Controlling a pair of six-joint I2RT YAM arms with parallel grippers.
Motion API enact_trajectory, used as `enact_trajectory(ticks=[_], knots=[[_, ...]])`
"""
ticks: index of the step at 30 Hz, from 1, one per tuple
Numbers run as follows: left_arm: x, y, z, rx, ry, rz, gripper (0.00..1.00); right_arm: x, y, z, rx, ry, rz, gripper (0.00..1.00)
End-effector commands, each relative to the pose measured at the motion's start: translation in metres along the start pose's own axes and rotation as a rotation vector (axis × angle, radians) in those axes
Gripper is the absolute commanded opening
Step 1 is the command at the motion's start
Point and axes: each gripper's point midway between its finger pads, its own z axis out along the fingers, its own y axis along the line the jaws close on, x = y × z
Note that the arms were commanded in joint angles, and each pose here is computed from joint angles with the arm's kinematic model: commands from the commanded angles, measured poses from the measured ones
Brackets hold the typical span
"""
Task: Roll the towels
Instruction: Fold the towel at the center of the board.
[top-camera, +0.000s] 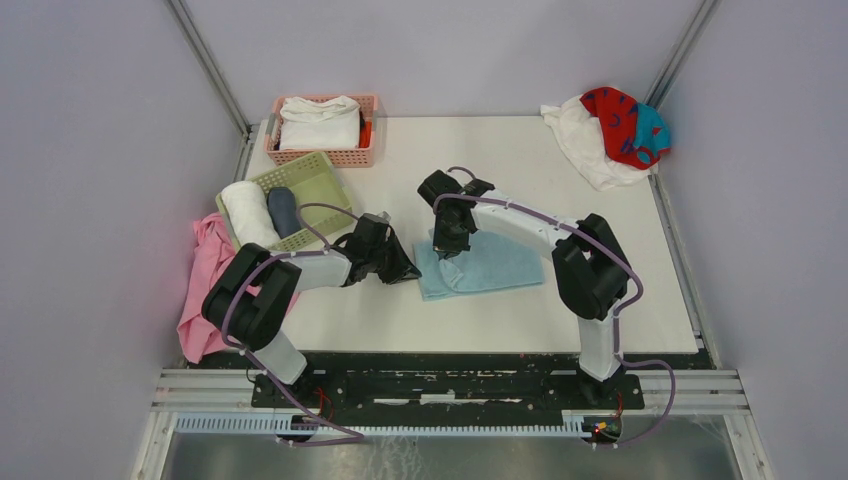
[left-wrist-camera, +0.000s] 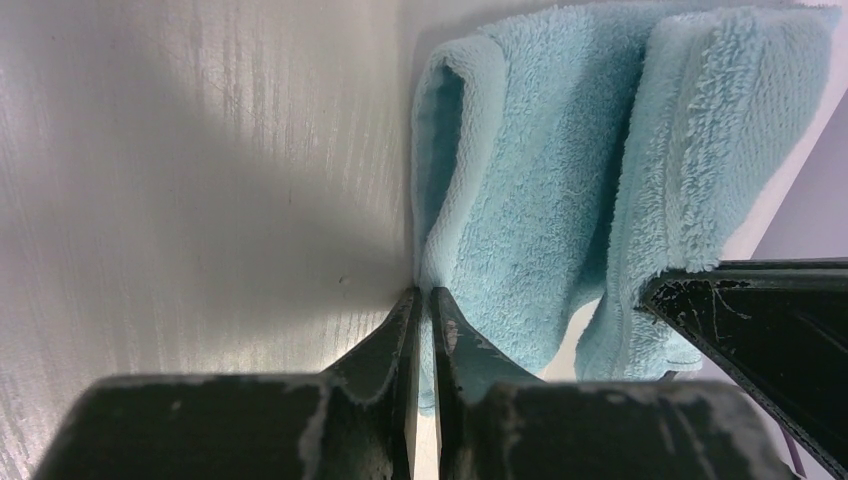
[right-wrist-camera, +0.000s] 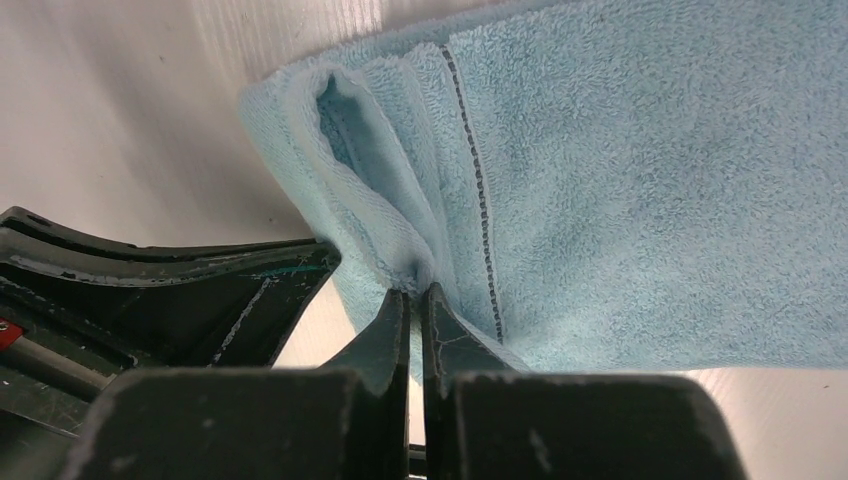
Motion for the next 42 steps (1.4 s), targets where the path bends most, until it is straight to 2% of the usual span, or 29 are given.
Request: enact_trajectory(ticks=[1, 10, 16, 21, 25, 30, 36, 42], knots=[[0.004, 0.002, 0.001, -0.005, -0.001, -0.015, 0.14, -0.015, 0.018, -0.017, -0.058, -0.06, 0.027, 0.05], [0.001, 0.002, -0.001, -0.024, -0.015, 0.003, 0.14, -0.011, 0.018, -0.018, -0.065, -0.04, 0.015, 0.07], [-0.002, 0.004, -0.006, -0.045, -0.035, 0.016, 0.14, -0.033, -0.004, -0.048, 0.01, -0.179, -0.003, 0.04], [-0.007, 0.003, -0.011, -0.067, -0.056, 0.035, 0.14, -0.038, -0.01, -0.065, 0.02, -0.214, -0.016, 0.04], [-0.008, 0.0, -0.012, -0.067, -0.064, 0.045, 0.14, -0.031, -0.001, -0.059, -0.02, -0.168, -0.03, 0.04], [-0.004, 0.002, -0.009, -0.074, -0.055, 0.045, 0.14, -0.008, 0.02, -0.026, -0.093, -0.045, -0.034, 0.09], [-0.002, 0.006, -0.008, -0.085, -0.055, 0.043, 0.14, 0.014, 0.034, 0.005, -0.146, 0.067, -0.038, 0.23], [-0.005, 0.009, -0.014, -0.11, -0.079, 0.043, 0.19, 0.005, 0.042, -0.021, -0.212, 0.027, -0.104, 0.5]])
